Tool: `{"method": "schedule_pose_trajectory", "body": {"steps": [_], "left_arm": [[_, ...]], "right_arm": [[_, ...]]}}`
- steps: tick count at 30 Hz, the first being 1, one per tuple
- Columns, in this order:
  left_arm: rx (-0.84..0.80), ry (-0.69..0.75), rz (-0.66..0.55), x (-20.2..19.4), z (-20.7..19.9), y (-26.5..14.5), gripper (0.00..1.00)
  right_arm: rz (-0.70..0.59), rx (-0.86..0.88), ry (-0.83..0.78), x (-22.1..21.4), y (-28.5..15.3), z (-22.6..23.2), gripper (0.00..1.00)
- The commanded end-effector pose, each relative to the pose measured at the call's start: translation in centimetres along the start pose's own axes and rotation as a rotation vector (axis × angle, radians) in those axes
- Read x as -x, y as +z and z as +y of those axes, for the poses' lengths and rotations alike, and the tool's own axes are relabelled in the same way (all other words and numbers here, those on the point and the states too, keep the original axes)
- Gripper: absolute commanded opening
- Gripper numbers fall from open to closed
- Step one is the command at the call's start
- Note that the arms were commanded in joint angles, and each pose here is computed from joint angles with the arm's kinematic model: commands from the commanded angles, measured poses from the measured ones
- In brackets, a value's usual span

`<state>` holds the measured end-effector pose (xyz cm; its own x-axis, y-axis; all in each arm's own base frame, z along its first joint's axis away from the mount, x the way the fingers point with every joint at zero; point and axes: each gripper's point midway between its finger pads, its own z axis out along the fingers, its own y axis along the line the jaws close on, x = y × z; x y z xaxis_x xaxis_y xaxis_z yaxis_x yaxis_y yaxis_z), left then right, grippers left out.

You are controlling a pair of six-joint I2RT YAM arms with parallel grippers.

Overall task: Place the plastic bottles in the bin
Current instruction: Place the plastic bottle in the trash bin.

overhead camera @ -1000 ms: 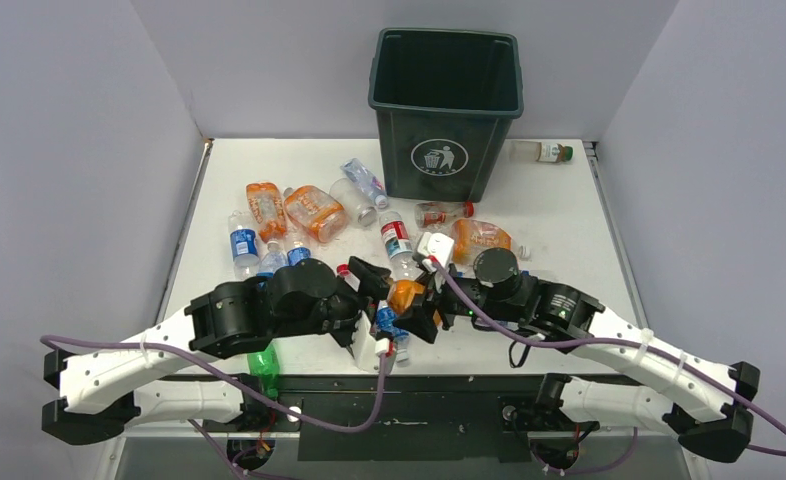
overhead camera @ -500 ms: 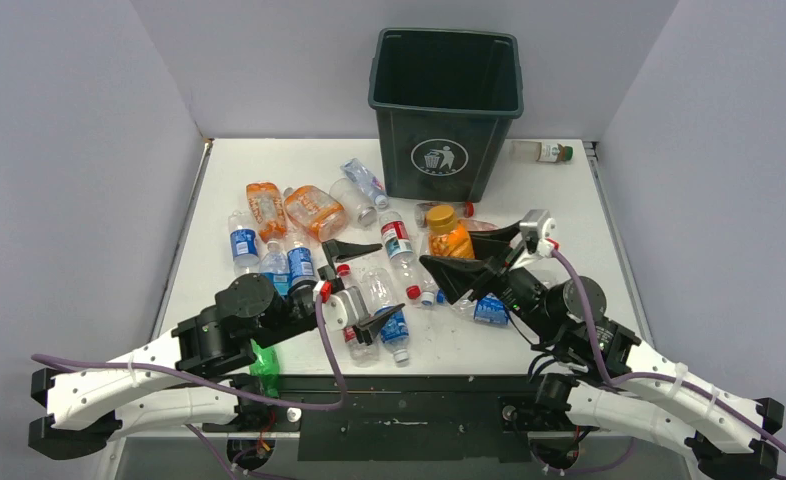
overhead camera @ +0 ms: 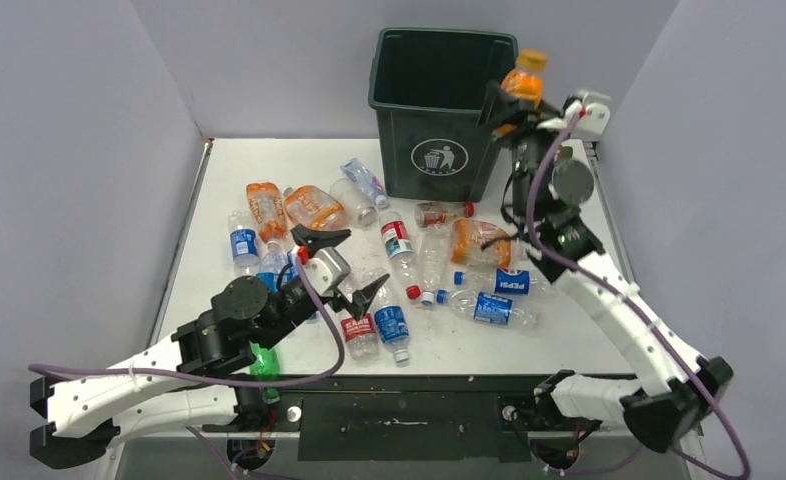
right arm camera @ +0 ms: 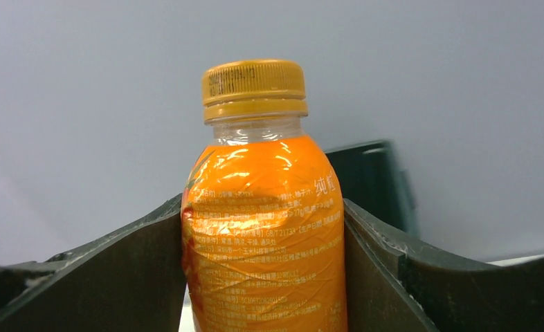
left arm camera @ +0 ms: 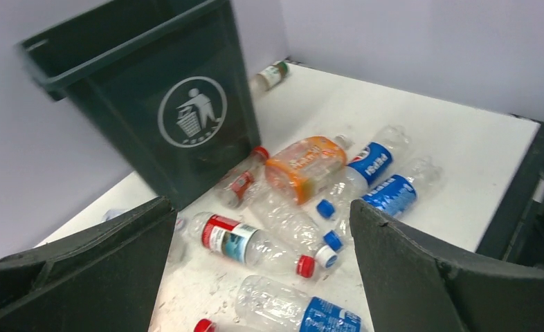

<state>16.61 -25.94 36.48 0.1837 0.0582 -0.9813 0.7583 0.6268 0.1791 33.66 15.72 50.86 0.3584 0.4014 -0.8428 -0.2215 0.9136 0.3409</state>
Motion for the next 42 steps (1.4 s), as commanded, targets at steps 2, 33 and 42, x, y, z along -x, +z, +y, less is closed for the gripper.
{"method": "schedule_pose_trajectory", "body": {"steps": [2,33,42], "left_arm": [[0.245,-0.04,0.011,-1.7,4.3,-2.0,0.96],[0.425,-0.147,-0.063,-2.1,7.7,-2.3,0.96],[0.414,-0.097,-0.015,-3.5,7.2,-1.7,0.96]], "right_arm": [[-0.079,-0.124,0.048,1.2,8.0,-4.5,0.3],[-0.064,-0.463,0.053,2.2,11.3,-15.1,0.9],[0.076,-0.732,0.309,-9.4,5.2,-32.2,0.9]]}}
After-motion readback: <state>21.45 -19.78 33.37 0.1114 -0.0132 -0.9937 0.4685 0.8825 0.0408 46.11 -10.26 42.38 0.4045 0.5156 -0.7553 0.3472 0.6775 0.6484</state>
